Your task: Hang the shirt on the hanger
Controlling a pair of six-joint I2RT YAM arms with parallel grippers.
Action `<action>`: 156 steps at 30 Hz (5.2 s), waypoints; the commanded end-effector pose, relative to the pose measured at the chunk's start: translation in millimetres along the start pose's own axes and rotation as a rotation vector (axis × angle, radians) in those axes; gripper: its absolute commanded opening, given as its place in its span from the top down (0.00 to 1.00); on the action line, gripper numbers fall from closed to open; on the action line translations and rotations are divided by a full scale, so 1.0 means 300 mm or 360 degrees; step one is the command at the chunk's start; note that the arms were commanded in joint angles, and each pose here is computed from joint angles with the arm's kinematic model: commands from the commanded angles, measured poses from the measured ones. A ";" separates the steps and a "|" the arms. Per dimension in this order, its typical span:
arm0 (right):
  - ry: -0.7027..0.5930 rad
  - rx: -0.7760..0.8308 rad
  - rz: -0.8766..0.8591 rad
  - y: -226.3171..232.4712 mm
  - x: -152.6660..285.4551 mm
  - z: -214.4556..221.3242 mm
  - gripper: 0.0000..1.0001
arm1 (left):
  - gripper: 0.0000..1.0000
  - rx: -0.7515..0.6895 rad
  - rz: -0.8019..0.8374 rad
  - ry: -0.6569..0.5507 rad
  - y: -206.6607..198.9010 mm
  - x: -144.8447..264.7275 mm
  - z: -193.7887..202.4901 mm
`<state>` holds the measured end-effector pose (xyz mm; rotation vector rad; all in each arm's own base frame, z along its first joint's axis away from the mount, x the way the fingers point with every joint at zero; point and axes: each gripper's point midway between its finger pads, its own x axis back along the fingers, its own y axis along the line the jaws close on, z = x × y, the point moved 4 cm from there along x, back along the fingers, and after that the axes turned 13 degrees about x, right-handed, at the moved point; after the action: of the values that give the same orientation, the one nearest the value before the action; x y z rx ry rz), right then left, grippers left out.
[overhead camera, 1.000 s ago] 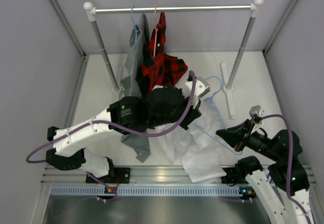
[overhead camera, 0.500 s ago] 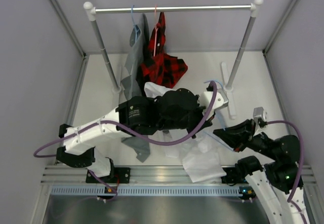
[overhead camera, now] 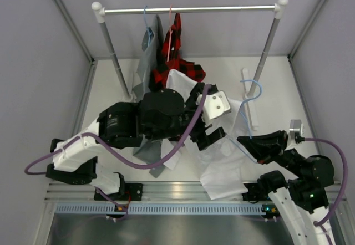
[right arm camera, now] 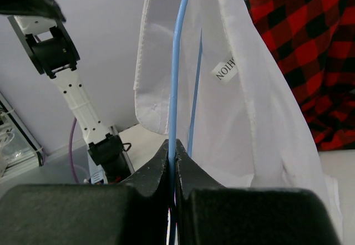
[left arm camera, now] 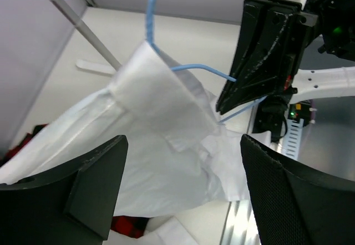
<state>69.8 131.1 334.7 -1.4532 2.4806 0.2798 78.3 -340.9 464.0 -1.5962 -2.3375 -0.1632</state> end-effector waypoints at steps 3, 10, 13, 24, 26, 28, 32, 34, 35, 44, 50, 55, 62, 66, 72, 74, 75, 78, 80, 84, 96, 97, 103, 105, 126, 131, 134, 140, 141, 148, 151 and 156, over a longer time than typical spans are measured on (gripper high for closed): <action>-0.0187 0.0176 -0.0078 0.045 0.015 -0.085 1.00 | 0.18 -0.0303 -0.0146 -0.0346 0.090 0.182 -0.152; -0.0046 0.0169 -0.0150 0.069 0.035 -0.038 1.00 | 0.06 -0.0620 0.0012 -0.0437 0.094 0.170 -0.161; 0.0002 0.0193 -0.0178 0.081 0.044 -0.032 1.00 | 0.06 -0.0516 0.0371 -0.0301 0.087 0.160 -0.141; 0.0124 0.0277 -0.0407 0.136 0.055 -0.042 1.00 | 0.17 -0.0246 0.0758 0.0004 0.143 0.066 0.017; 0.0152 0.0268 -0.0433 0.134 0.051 -0.035 1.00 | 0.19 -0.0220 0.0898 0.0027 0.119 0.073 0.043; 0.0177 0.0268 -0.0458 0.134 0.049 -0.029 1.00 | 0.19 -0.0203 0.0963 0.0047 0.107 0.070 0.061; 0.0210 0.0306 -0.0509 0.137 0.044 -0.037 1.00 | 0.24 -0.0130 0.1103 0.0096 0.078 0.054 0.085; 0.0230 0.0308 -0.0544 0.139 0.041 -0.041 1.00 | 0.25 -0.0092 0.1135 0.0121 0.073 0.046 0.095; 0.0232 0.0319 -0.0566 0.146 0.041 -0.054 1.00 | 0.24 -0.0063 0.1166 0.0141 0.067 0.041 0.104; 0.0270 0.0343 -0.0569 0.122 0.017 -0.058 1.00 | 0.80 -0.0032 0.1120 0.0231 0.086 0.009 0.175; 0.0277 0.0345 -0.0520 0.106 0.012 -0.050 1.00 | 1.00 -0.0128 0.1034 0.0203 0.105 0.037 0.190; 0.0318 0.0331 -0.0220 0.035 -0.002 -0.065 0.50 | 1.00 -0.0111 0.0844 0.0201 0.144 0.035 0.170; 0.0471 0.0008 0.0812 -0.138 0.121 -0.044 0.06 | 1.00 0.0205 0.0033 0.0088 0.335 -0.037 0.132; 0.0545 -0.0501 0.0720 -0.113 0.079 0.101 0.15 | 1.00 0.0367 -0.0194 -0.0191 0.388 -0.026 0.065; 0.0251 -0.0927 0.0579 -0.087 0.021 0.132 0.20 | 1.00 0.0539 -0.0311 -0.0426 0.420 -0.026 0.065; 0.0204 -0.0993 0.0653 -0.116 0.018 0.155 0.20 | 1.00 0.0545 -0.0285 -0.0495 0.413 -0.014 0.053; 0.0203 -0.1015 0.0734 -0.148 0.019 0.190 0.20 | 1.00 0.0546 -0.0261 -0.0501 0.407 -0.017 0.057; 0.0147 -0.1108 0.0728 -0.190 -0.012 0.254 0.27 | 1.00 0.0560 -0.0252 -0.0521 0.405 -0.017 0.072; 0.0109 -0.1199 0.0682 -0.207 -0.040 0.278 0.33 | 1.00 0.0569 -0.0216 -0.0527 0.395 -0.015 0.077; 0.0065 -0.1179 0.0662 -0.248 -0.076 0.303 0.36 | 1.00 0.0573 -0.0170 -0.0532 0.381 -0.015 0.074; 0.0030 -0.1202 0.0651 -0.310 -0.138 0.339 0.60 | 1.00 0.0607 -0.0117 -0.0528 0.370 -0.038 0.091; 0.0030 -0.1208 0.0652 -0.313 -0.141 0.341 0.68 | 1.00 0.0603 -0.0119 -0.0526 0.370 -0.038 0.093; 0.0068 -0.1165 0.0717 -0.327 -0.142 0.347 1.00 | 1.00 0.0598 -0.0164 -0.0551 0.380 -0.020 0.090; 0.0099 -0.1138 0.0763 -0.335 -0.138 0.346 1.00 | 1.00 0.0594 -0.0168 -0.0569 0.379 -0.001 0.086; 0.0511 -0.0645 0.0952 -0.533 -0.161 0.152 1.00 | 1.00 0.0507 -0.0133 -0.0330 0.328 0.152 0.275; 0.0569 -0.0534 0.0987 -0.583 -0.173 0.093 1.00 | 1.00 0.0505 -0.0154 -0.0264 0.336 0.138 0.319; 0.0581 -0.0466 0.0980 -0.601 -0.187 0.054 1.00 | 1.00 0.0502 -0.0157 -0.0247 0.337 0.129 0.327; 0.0574 -0.0358 0.0926 -0.590 -0.206 -0.018 1.00 | 1.00 0.0499 -0.0224 -0.0170 0.364 0.091 0.362; 0.0584 -0.0355 0.0883 -0.578 -0.210 -0.020 1.00 | 1.00 0.0503 -0.0240 -0.0163 0.368 0.084 0.362; 0.0563 -0.0371 0.0589 -0.431 -0.215 -0.009 1.00 | 1.00 0.0645 -0.0415 -0.0186 0.426 0.001 0.309; 0.0500 -0.0438 0.0473 -0.352 -0.200 0.027 1.00 | 1.00 0.0732 -0.0415 -0.0278 0.436 -0.053 0.266; 0.0447 -0.0533 0.0414 -0.287 -0.184 0.108 1.00 | 1.00 0.0777 -0.0117 -0.0505 0.383 -0.133 0.155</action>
<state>182.4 133.0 302.4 -1.2828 3.1050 0.5797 185.4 -298.7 340.3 -1.1624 -2.3589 0.3701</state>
